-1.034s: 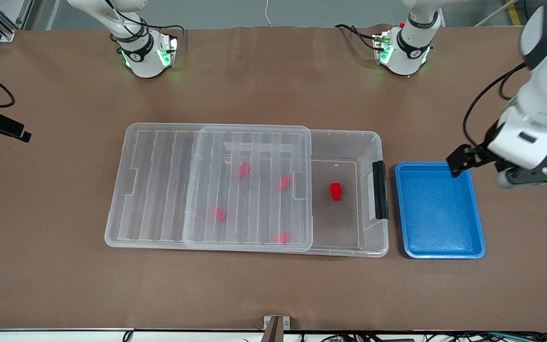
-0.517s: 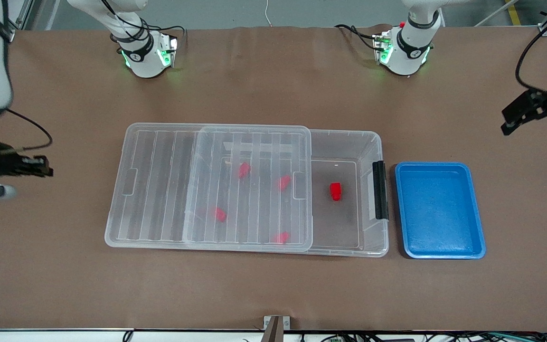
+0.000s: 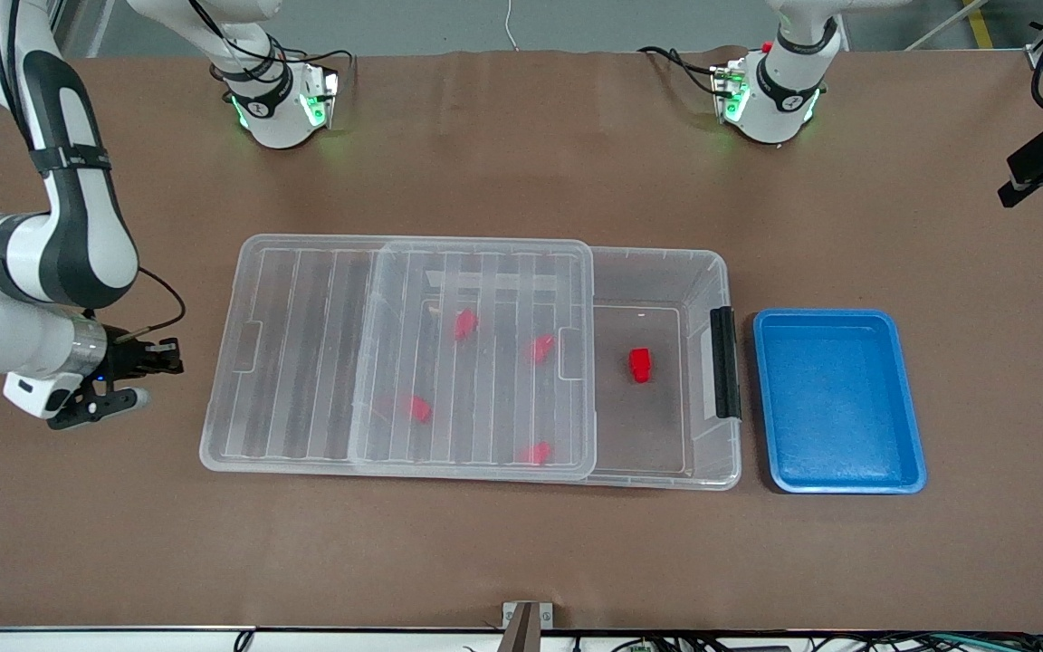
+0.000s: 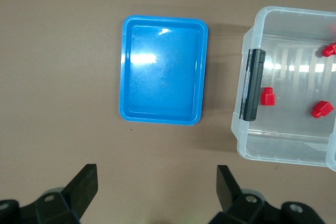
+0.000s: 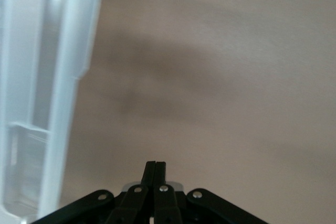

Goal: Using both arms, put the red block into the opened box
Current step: 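Move the right gripper to the clear lid's edge, then push the clear lid with the right gripper to close the box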

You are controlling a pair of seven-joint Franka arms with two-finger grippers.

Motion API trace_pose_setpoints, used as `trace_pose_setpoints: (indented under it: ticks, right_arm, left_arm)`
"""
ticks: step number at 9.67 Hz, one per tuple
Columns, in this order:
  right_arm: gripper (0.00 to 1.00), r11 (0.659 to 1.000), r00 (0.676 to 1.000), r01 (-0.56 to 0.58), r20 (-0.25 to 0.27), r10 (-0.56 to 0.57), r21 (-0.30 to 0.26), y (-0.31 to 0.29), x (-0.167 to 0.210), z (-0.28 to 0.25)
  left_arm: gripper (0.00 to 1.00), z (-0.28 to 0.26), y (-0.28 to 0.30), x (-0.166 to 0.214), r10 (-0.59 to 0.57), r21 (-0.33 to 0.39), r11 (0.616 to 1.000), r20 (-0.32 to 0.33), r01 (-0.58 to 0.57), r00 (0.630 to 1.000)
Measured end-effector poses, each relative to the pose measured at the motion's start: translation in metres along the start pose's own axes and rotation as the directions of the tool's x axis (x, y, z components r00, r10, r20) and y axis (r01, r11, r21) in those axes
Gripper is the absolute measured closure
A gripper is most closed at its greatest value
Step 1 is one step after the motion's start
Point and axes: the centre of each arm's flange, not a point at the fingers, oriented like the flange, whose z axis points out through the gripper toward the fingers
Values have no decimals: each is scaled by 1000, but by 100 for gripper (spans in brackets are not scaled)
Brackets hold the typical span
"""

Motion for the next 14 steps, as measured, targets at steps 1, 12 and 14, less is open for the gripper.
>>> trace_pose_setpoints:
  ticks: [1, 12, 14]
  right_arm:
    - [99, 1000, 1000, 6, -10, -6, 20, -10, 3, -1]
    - [99, 985, 996, 80, -55, -72, 155, -129, 37, 24]
    - [99, 986, 996, 72, -65, -63, 149, -156, 44, 31]
  left_arm:
    - [0, 2, 2, 0, 4, 0, 1000, 4, -4, 1000]
    - [0, 6, 1, 1, 3, 0, 1000, 11, -3, 1000]
    - [0, 6, 2, 1, 3, 0, 1000, 11, -3, 1000]
